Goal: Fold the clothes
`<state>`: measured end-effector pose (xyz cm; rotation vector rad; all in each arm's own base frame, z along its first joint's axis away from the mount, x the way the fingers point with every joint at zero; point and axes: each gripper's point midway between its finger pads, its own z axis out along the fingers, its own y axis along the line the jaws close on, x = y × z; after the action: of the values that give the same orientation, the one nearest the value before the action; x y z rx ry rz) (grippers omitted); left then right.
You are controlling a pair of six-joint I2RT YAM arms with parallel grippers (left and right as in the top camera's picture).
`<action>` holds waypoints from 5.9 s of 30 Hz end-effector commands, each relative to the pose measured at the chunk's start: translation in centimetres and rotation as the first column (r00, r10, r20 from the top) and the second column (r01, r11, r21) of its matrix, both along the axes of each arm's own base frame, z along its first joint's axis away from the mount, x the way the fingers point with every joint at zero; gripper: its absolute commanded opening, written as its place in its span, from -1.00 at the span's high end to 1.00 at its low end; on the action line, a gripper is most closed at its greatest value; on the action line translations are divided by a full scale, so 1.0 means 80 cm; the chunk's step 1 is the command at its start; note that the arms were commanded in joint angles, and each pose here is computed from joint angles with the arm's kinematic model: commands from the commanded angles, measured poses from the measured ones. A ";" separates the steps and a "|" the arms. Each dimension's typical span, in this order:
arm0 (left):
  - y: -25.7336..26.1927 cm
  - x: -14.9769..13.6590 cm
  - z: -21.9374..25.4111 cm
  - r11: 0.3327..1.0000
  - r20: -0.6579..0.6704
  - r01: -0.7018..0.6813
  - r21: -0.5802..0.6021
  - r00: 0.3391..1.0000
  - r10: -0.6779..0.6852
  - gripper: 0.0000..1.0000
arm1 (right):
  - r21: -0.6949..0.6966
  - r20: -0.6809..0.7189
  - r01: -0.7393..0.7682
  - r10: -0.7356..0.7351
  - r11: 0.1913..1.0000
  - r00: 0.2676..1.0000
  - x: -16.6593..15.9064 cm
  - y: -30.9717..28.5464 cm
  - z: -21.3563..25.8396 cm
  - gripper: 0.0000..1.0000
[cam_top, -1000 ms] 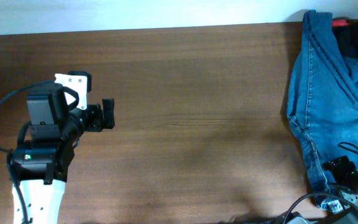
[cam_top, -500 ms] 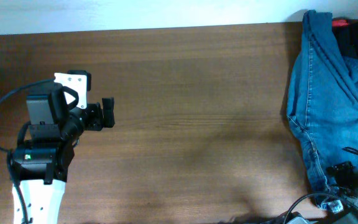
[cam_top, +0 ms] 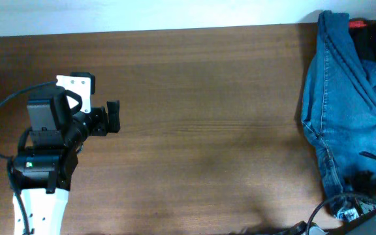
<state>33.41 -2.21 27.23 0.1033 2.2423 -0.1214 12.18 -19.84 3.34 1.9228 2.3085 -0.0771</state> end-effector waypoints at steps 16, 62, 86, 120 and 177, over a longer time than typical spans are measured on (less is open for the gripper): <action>-0.001 0.004 0.011 1.000 0.026 0.014 0.010 1.000 -0.014 -0.99 | -0.697 0.507 -0.680 0.828 0.230 -0.240 0.195 0.295 0.441 0.92; -0.275 -0.198 -0.238 0.619 -0.738 0.785 -0.033 0.399 -0.544 -0.99 | -0.430 0.014 -0.561 0.626 0.708 0.780 0.171 0.084 0.303 -0.97; -0.227 -0.105 -0.159 0.690 -0.699 0.659 0.300 0.644 -0.311 0.99 | -0.424 0.009 -0.564 0.626 0.709 0.780 0.172 0.084 0.301 -0.88; -0.269 -0.203 -0.316 0.752 -0.899 0.654 -0.078 0.281 -0.337 -0.43 | -0.426 0.011 -0.563 0.626 0.708 0.780 0.172 0.084 0.301 -0.97; 0.128 0.124 -0.084 0.952 -0.455 -0.304 -0.032 0.853 0.257 -0.47 | -0.422 0.004 -0.565 0.625 0.709 0.781 0.170 0.084 0.300 -0.98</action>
<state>43.30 12.95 21.10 -0.4313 2.6205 0.2325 25.85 -13.01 26.96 0.8774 2.4646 -0.3007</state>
